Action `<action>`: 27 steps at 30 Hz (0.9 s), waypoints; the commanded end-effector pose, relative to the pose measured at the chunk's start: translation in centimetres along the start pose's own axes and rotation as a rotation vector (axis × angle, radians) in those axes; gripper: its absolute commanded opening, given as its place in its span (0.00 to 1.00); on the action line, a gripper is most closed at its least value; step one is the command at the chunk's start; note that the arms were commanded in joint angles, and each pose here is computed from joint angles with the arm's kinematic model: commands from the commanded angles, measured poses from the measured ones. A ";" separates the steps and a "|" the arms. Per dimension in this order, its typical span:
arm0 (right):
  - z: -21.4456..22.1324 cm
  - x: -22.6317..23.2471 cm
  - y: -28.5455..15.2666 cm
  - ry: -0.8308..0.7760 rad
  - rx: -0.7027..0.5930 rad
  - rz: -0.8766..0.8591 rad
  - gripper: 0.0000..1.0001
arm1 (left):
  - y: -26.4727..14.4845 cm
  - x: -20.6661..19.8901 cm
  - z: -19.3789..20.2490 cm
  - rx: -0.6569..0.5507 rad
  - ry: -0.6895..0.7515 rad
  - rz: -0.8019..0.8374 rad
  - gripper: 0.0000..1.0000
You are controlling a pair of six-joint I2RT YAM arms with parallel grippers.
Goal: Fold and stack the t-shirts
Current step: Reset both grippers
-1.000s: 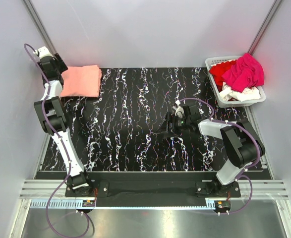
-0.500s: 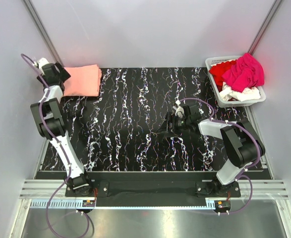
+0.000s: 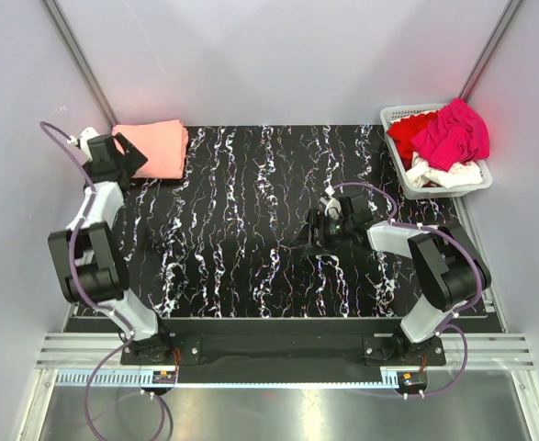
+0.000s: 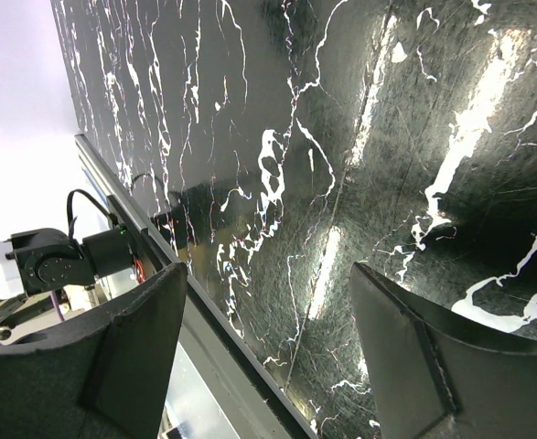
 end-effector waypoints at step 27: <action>-0.1 1.2 -0.5 -0.050 -0.058 0.031 0.92 | -24.8 -4.9 11.4 0.155 0.571 0.632 0.99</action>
Point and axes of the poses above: each gripper's point midway between its finger pads, its own y axis out along the fingers, its own x axis along the line the jaws close on, z = x × y, the point moved 8 cm from there along -y, back along the fingers, and after that the axes turned 11 degrees about y, right-handed, at the moved point
